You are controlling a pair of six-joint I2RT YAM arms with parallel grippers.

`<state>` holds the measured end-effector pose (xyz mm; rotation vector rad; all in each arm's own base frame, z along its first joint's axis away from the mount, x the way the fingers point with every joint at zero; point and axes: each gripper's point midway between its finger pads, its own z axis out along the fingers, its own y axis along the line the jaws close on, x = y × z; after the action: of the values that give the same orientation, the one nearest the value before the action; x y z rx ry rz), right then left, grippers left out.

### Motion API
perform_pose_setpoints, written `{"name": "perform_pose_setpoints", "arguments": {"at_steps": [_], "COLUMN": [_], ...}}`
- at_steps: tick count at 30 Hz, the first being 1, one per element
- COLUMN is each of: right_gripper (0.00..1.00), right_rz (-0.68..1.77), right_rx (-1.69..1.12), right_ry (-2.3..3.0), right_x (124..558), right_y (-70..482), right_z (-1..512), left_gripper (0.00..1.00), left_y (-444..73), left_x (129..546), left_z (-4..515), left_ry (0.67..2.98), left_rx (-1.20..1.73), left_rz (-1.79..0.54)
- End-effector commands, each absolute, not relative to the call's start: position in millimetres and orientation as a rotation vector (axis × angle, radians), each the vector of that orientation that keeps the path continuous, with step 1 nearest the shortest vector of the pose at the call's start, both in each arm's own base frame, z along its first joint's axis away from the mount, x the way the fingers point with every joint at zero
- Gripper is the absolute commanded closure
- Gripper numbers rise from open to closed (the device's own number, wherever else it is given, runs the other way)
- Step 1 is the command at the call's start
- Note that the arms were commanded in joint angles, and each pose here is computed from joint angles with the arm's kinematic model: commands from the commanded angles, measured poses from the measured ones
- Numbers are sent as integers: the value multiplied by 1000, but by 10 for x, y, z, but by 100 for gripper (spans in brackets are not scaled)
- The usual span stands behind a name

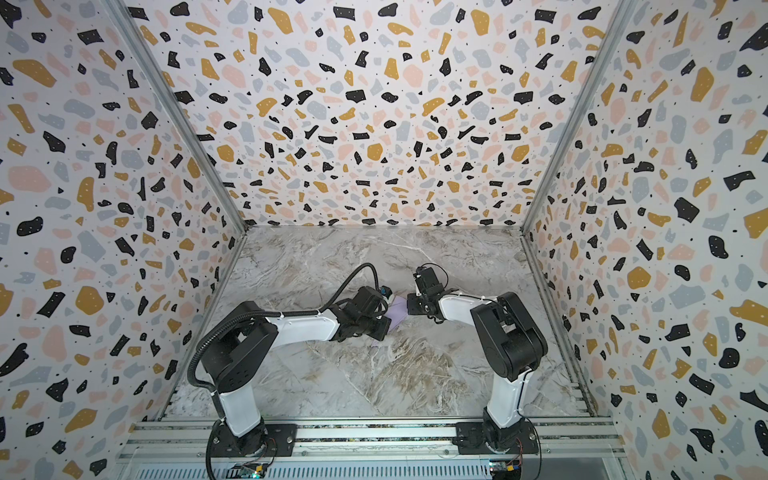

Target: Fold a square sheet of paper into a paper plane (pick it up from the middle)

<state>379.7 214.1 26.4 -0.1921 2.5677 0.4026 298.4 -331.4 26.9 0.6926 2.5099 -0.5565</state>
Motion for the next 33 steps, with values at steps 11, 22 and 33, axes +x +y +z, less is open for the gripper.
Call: {"name": "perform_pose_setpoints", "arguments": {"at_steps": [11,22,33], "right_gripper": [82,72,81], "right_rz": [312,814,1111], "right_rx": [-205,-194,-290], "right_ry": [2737,2407,2386], "right_x": [3483,3520,3328], "right_y": [1987,2239,2773], "right_z": [-127,730,657], "left_gripper": [95,99,100], "left_y": [-3296,-3040,-3003], "left_x": [2879,2706,2653], "left_z": [112,-220,-275], "left_ry": [2549,2623,2635], "left_rx": [780,865,884], "left_rz": [-550,-419,-407]}}
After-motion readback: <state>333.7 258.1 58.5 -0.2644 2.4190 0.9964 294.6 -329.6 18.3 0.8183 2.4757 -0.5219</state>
